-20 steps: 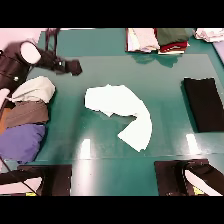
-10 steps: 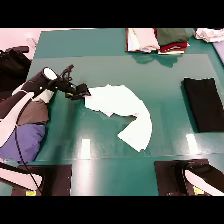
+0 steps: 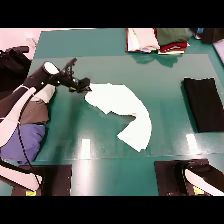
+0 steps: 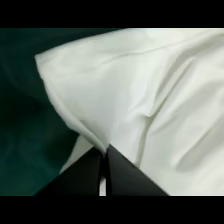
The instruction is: Fold the shirts.
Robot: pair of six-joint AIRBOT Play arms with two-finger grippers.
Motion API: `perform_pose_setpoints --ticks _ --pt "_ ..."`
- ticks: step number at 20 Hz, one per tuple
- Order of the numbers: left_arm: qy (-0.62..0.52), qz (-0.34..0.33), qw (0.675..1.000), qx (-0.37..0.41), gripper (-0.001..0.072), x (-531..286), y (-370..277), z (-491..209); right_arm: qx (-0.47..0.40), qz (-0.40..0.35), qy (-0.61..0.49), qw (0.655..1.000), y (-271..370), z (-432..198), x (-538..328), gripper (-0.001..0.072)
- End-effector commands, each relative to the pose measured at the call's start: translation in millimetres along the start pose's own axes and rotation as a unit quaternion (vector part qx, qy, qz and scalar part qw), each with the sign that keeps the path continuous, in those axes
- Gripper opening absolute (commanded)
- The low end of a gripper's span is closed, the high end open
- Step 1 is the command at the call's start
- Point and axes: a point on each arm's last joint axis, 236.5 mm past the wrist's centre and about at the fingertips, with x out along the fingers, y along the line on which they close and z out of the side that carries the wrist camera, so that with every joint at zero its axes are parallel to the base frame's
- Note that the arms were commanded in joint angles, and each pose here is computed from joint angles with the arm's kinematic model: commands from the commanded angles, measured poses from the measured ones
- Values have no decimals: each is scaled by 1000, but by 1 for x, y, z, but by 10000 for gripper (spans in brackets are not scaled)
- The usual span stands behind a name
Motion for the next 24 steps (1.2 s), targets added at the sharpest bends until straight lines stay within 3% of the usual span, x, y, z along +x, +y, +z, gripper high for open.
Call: perform_pose_setpoints --ticks 1,5,7,11,16,19,22,24 --pt "-12 25 997 68 27 -36 -13 27 60 -9 139 988 -20 -86 16 16" --pt "-54 35 992 111 27 -70 -35 60 175 -15 274 946 -44 -237 63 41" --pt "-61 34 991 116 27 -75 -39 64 245 10 318 916 -32 -308 87 431" --pt "-60 42 990 118 27 -75 -35 64 333 68 360 869 13 -386 129 445" --pt "-60 43 991 115 27 -75 -34 64 302 80 391 866 38 -403 170 422" --pt "-59 54 990 120 26 -79 -31 63 249 76 392 882 34 -389 188 16" --pt "-119 120 973 154 26 -133 -31 81 176 51 355 916 6 -337 180 15" --pt "-193 164 948 194 26 -203 -50 95 138 12 285 949 -27 -270 158 15"
